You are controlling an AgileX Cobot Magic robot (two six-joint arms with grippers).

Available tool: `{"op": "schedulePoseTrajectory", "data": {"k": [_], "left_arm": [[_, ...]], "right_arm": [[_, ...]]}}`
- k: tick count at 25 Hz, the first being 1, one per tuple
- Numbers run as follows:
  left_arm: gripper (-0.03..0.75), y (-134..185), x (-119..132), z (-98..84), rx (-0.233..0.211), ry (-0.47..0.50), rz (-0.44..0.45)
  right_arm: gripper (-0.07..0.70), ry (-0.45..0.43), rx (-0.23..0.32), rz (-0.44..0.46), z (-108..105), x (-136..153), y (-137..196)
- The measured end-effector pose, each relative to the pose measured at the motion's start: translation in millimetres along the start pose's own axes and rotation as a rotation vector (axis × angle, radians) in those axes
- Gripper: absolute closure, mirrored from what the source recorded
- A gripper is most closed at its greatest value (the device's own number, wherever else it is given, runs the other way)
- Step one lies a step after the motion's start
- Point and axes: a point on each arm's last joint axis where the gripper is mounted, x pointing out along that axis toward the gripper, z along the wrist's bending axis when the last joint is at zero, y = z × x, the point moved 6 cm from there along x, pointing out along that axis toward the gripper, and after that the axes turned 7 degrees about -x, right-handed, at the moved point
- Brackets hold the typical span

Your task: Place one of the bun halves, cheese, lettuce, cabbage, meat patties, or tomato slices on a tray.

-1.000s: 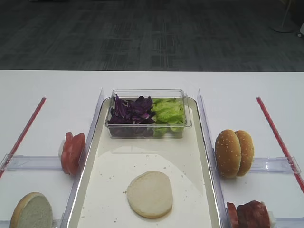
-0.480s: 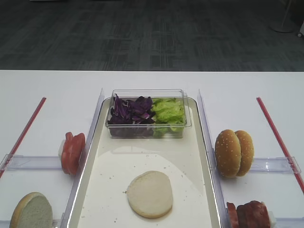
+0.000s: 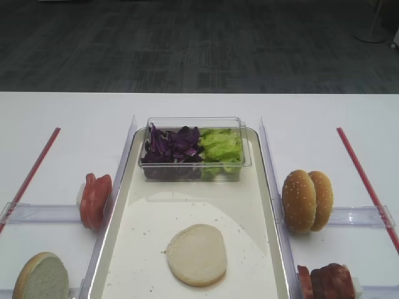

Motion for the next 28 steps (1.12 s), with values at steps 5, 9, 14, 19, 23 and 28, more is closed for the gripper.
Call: {"op": "schedulePoseTrajectory", "data": {"k": [5, 9, 14, 19, 23, 28], "left_arm": [[0.243, 0.0, 0.0, 0.0, -0.002, 0.000, 0.000], [0.244, 0.0, 0.0, 0.0, -0.002, 0.000, 0.000], [0.244, 0.0, 0.0, 0.0, -0.002, 0.000, 0.000], [0.244, 0.0, 0.0, 0.0, -0.002, 0.000, 0.000], [0.244, 0.0, 0.0, 0.0, -0.003, 0.000, 0.000], [0.244, 0.0, 0.0, 0.0, -0.003, 0.000, 0.000]], "right_arm": [[0.083, 0.000, 0.000, 0.000, 0.0, 0.0, 0.0], [0.083, 0.000, 0.000, 0.000, 0.0, 0.0, 0.0], [0.083, 0.000, 0.000, 0.000, 0.0, 0.0, 0.0], [0.083, 0.000, 0.000, 0.000, 0.0, 0.0, 0.0], [0.083, 0.000, 0.000, 0.000, 0.0, 0.0, 0.0], [0.083, 0.000, 0.000, 0.000, 0.0, 0.0, 0.0]]}}
